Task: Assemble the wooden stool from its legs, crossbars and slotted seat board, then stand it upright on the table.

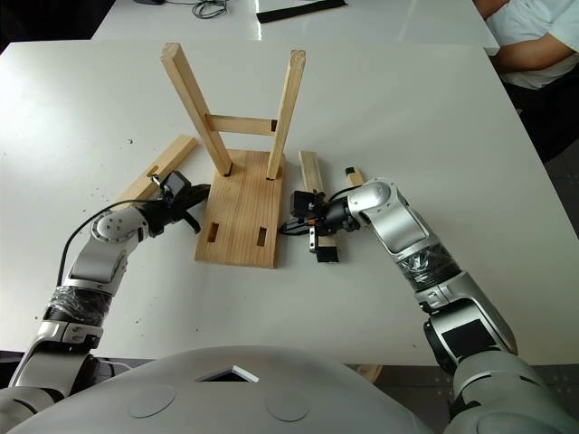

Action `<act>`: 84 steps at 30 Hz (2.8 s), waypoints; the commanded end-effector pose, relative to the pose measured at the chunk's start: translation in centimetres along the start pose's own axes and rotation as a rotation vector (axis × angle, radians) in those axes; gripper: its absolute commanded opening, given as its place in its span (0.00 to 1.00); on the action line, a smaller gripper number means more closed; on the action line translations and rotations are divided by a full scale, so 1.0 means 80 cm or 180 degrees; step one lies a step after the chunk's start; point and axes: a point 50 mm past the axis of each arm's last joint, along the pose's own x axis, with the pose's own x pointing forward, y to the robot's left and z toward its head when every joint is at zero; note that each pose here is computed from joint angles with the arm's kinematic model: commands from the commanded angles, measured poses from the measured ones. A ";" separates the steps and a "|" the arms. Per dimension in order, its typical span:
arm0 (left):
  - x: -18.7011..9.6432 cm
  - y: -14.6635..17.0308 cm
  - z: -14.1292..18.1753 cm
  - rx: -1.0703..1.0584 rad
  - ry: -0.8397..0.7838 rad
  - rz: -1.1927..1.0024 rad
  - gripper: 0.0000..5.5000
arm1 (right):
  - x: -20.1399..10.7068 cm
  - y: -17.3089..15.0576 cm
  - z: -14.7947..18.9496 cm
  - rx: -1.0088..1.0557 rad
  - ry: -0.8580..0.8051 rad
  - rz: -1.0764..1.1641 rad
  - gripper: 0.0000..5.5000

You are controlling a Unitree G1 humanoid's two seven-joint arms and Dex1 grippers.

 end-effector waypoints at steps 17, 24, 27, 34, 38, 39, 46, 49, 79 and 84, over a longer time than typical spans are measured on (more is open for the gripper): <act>-0.094 -0.086 0.102 -0.1873 -0.1663 0.1538 0.00 | -0.131 -0.028 -0.028 0.0818 0.0064 -0.2232 0.13; -0.104 -0.073 0.088 -0.1969 -0.1652 0.2308 0.00 | -0.140 -0.017 -0.030 0.1324 0.0219 -0.2346 0.32; -0.121 -0.069 0.078 -0.1930 -0.1557 0.2747 0.00 | -0.141 -0.012 -0.032 0.1554 0.0370 -0.2290 0.42; -0.143 -0.060 0.065 -0.1720 -0.1419 0.3186 0.00 | -0.140 0.002 -0.026 0.1984 0.0516 -0.2036 0.55; -0.141 -0.058 0.063 -0.1663 -0.1393 0.3169 0.00 | -0.135 0.018 -0.025 0.2081 0.0615 -0.1789 0.55; -0.140 -0.058 0.063 -0.1662 -0.1393 0.3166 0.00 | -0.134 0.019 -0.025 0.2085 0.0634 -0.1770 0.55; -0.135 -0.057 0.065 -0.1631 -0.1371 0.3112 0.00 | -0.116 0.029 -0.041 0.1931 0.0833 -0.1842 0.55; -0.133 -0.058 0.055 -0.1647 -0.1243 0.3080 0.00 | -0.118 0.033 -0.039 0.1917 0.0757 -0.1871 0.55; -0.129 -0.060 0.053 -0.1653 -0.1247 0.3066 0.00 | -0.120 0.030 -0.072 0.1845 0.0928 -0.1951 0.37; -0.130 -0.059 0.052 -0.1681 -0.1258 0.3114 0.00 | -0.122 0.029 -0.072 0.1834 0.0958 -0.1928 0.24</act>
